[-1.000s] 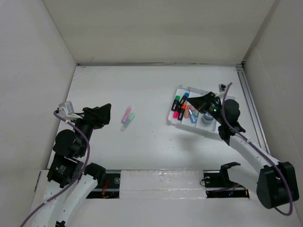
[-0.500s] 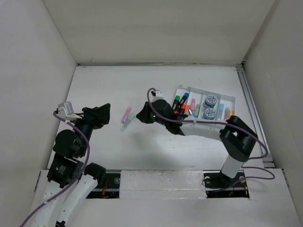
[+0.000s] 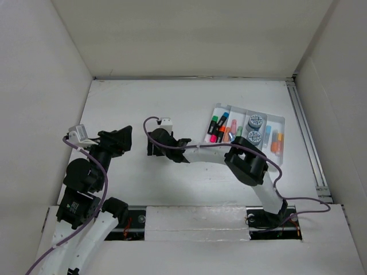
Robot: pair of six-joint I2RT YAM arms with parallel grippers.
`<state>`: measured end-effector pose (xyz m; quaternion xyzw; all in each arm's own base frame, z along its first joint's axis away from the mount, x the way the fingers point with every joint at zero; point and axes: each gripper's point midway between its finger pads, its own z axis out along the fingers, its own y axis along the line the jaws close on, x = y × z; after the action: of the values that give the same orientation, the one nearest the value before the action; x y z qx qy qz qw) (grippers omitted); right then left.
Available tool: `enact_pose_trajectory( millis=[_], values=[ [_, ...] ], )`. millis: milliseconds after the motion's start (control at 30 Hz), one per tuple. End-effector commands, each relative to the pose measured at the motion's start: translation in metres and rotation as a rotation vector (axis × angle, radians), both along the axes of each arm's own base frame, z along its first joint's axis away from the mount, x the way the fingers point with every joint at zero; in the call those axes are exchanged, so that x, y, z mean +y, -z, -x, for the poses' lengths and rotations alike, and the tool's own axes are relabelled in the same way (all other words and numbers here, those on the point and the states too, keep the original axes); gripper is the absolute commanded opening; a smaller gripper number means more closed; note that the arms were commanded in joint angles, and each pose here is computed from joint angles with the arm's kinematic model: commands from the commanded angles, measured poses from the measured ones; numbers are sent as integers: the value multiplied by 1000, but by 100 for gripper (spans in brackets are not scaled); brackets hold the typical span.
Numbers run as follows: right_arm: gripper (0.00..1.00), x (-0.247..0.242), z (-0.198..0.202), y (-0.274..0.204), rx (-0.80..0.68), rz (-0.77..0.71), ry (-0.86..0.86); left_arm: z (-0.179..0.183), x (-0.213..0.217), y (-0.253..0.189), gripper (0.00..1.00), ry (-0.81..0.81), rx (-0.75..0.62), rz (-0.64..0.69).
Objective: Organize the desk
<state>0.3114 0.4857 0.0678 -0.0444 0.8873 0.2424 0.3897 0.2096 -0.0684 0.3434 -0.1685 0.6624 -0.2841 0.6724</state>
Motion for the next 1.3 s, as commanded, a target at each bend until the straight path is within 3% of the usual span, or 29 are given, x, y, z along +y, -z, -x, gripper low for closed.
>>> enact_pose_trajectory(
  millis=[0, 300, 467, 533, 700, 867, 1000, 1033, 1167, 1233, 1267],
  values=[
    [70, 4, 0, -3, -49, 96, 52, 5, 4, -17, 67, -9, -54, 24],
    [70, -4, 2, 32, -96, 279, 98, 6, 2, -18, 67, 0, -59, 23],
    [64, -29, 1, 37, -118, 357, 141, 4, 2, -16, 67, 2, -55, 20],
    [59, -38, -2, 29, -119, 345, 168, 5, 1, -17, 67, 3, -58, 21],
    [59, -64, -13, 23, -119, 314, 191, 4, 0, -16, 67, 9, -55, 19],
    [60, -50, -18, 32, -98, 307, 148, 4, 0, -16, 67, 8, -56, 18],
    [34, -46, -20, 46, -71, 305, 139, 5, 0, -17, 67, 9, -58, 19],
    [21, -46, -21, 46, -71, 297, 147, 4, 0, -17, 67, 11, -57, 18],
    [14, -58, -17, 30, -98, 250, 173, 4, -1, -15, 67, 12, -54, 17],
    [12, -65, -26, -13, -131, 145, 206, 4, -1, -16, 67, 14, -56, 17],
    [12, -86, -30, -11, -121, 139, 230, 4, -1, -16, 67, 14, -57, 18]
  ],
)
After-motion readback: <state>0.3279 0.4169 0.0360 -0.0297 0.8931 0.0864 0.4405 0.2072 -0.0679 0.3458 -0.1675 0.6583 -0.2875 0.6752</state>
